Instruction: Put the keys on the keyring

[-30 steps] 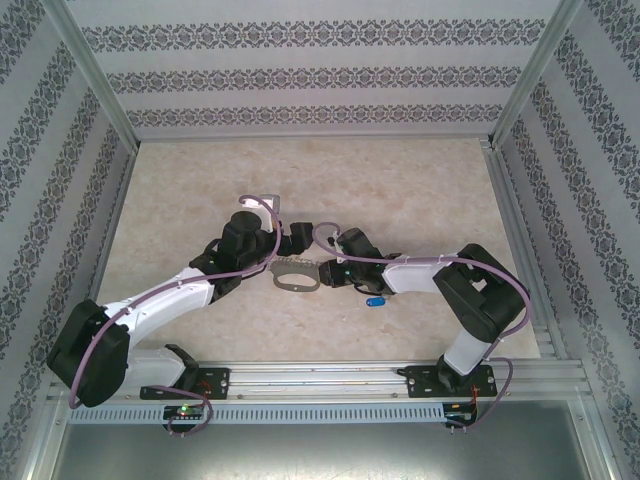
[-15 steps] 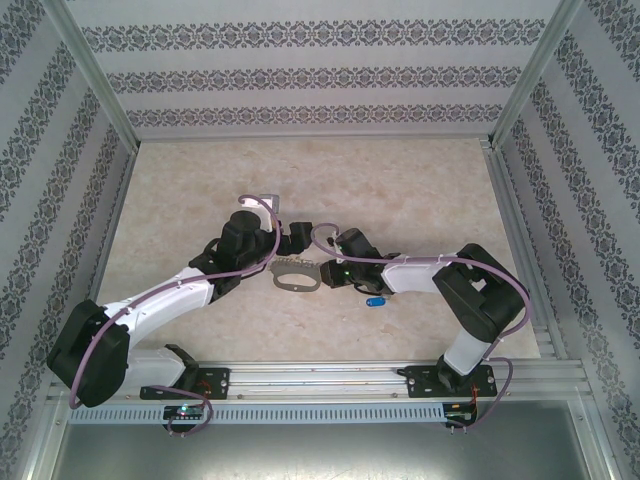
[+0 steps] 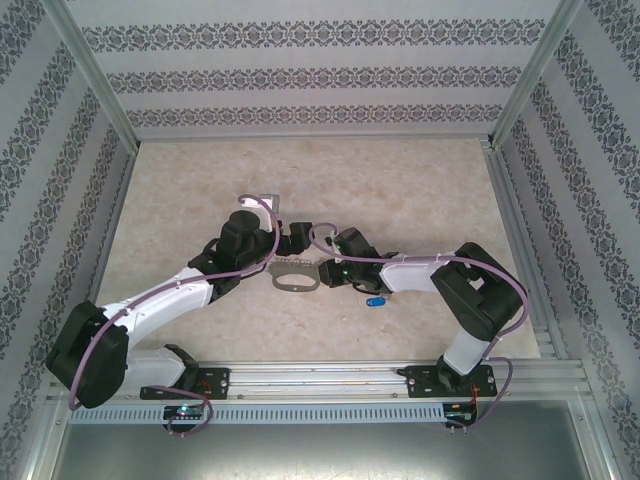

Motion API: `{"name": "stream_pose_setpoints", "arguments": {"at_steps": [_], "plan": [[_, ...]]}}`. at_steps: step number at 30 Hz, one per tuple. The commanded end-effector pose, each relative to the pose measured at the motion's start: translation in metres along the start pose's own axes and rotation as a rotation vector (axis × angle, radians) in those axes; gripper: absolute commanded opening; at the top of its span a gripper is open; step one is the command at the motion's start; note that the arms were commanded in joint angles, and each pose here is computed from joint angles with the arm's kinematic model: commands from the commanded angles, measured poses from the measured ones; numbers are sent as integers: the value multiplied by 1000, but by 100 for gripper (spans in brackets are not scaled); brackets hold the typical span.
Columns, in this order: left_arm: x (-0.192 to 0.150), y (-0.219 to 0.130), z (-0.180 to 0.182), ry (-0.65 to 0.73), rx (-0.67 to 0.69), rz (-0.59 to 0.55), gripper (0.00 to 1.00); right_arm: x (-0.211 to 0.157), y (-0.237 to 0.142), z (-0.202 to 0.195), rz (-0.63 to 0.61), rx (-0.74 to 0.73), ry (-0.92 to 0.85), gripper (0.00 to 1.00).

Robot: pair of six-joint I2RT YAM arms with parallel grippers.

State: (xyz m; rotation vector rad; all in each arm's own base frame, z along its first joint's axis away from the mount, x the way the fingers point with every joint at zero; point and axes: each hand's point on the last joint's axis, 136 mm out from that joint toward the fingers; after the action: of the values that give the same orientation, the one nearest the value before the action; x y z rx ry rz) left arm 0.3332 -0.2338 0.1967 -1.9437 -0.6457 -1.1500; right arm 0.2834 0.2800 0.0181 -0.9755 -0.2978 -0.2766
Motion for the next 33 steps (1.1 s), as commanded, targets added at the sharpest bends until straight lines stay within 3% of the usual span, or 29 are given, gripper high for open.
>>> {"name": "stream_pose_setpoints", "arguments": {"at_steps": [1, 28, 33], "plan": [[7, -7, 1, 12, -3, -16, 100, -7, -3, -7, 11, -38, -14, 27], [6, -9, 2, 8, -3, -18, 100, -4, -5, -2, 7, -19, -7, 18], [6, -10, 2, 11, -2, -21, 100, -3, -4, 0, 7, -16, -12, 1]]}}
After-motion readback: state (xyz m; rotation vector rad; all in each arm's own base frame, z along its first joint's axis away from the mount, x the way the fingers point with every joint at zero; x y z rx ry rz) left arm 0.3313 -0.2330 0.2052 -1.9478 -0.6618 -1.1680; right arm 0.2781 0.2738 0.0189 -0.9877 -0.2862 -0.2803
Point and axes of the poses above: each hand's point on the last joint's axis, 136 mm out from that joint toward the fingers, its own y axis out along the fingers, its own z axis along the line the jaws close on, x = y × z, and after that the axes turned 15 degrees about y, right-handed
